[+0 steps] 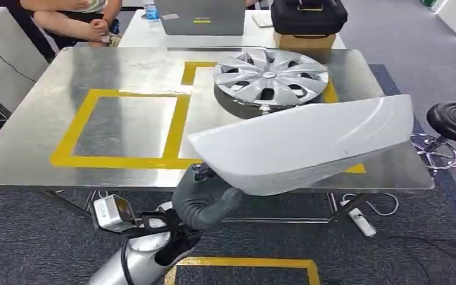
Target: Take the parts from the cabinet and place them on the table.
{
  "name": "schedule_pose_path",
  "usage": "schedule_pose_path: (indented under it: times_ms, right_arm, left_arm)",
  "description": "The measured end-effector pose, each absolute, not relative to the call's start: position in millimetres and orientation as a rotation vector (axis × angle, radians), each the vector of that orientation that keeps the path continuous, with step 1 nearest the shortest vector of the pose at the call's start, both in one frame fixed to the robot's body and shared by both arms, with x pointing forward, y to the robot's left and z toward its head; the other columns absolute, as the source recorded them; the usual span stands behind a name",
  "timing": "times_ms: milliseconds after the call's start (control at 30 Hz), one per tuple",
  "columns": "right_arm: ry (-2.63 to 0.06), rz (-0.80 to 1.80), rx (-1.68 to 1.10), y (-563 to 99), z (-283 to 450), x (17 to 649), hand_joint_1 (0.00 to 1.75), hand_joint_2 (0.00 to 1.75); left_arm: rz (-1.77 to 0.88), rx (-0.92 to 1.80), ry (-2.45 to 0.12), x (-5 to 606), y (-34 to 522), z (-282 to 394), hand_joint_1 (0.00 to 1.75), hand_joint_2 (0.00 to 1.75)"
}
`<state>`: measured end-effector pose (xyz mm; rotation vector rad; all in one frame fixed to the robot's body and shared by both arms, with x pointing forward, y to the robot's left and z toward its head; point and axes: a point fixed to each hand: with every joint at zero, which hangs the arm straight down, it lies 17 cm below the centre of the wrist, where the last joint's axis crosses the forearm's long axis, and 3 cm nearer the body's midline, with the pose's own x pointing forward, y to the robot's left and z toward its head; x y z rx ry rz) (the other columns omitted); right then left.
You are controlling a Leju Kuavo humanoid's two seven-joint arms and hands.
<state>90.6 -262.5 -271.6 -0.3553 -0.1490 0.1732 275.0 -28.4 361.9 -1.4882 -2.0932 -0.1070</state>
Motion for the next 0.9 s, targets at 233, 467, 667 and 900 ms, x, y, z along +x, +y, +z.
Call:
schedule_pose_path:
  times_ms: [233, 467, 667, 900]
  right_arm:
    - [-0.150, 0.174, -0.360, -263, -271, 91, 0.00, 1.75]
    - [-0.150, 0.189, -0.360, -263, -271, 91, 0.00, 1.75]
    - [-0.162, 0.225, -0.357, -262, -271, 95, 0.00, 1.75]
    - [-0.158, 0.286, -0.358, -260, -269, 105, 0.00, 1.75]
  left_arm:
    - [-0.145, -1.404, -2.104, 281, -35, 358, 1.62, 1.75]
    - [-0.232, -1.171, -2.114, 314, -57, 342, 1.62, 1.75]
    - [-0.336, -1.101, -2.100, 335, -87, 342, 1.62, 1.75]
    - [-0.728, -0.553, -2.126, 394, -134, 299, 1.62, 1.75]
